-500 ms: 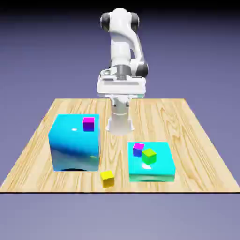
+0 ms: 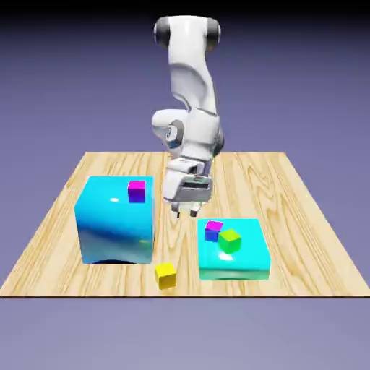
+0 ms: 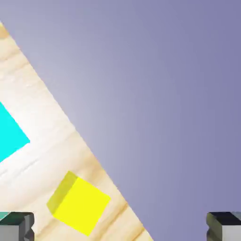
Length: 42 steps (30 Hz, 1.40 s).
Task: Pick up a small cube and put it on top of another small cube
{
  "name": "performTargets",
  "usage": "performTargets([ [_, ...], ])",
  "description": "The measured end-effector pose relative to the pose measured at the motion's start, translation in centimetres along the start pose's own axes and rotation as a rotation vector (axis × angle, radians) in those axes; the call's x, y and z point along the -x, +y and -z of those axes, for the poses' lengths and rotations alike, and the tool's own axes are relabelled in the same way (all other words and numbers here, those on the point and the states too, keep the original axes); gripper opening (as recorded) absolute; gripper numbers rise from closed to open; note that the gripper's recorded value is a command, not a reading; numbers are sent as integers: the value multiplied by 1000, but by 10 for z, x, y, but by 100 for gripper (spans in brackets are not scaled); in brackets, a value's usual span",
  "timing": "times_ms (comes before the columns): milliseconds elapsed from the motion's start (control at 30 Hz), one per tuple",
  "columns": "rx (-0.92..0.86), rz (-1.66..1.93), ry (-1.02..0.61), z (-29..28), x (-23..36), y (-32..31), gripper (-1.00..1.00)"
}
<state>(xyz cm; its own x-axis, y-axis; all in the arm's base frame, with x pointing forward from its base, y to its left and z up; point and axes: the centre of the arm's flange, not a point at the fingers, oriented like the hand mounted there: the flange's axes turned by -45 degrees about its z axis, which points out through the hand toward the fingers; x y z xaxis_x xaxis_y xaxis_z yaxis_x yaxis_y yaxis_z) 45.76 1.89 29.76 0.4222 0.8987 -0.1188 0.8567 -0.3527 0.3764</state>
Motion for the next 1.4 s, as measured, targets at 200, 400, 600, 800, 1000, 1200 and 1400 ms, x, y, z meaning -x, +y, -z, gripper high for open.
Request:
performTargets([
  [200, -79, 429, -124, -63, -6, -14, 0],
  [400, -139, 790, -192, -115, -8, -29, 0],
  [600, -139, 790, -192, -177, 0, -37, 0],
  [800, -139, 789, -192, -144, -5, -31, -100],
  [1000, -172, 552, -319, -95, 15, 7, -100],
  [1200, -240, 124, -489, -43, 68, 58, -100],
  [1400, -354, -284, -542, 23, 112, 82, -100],
])
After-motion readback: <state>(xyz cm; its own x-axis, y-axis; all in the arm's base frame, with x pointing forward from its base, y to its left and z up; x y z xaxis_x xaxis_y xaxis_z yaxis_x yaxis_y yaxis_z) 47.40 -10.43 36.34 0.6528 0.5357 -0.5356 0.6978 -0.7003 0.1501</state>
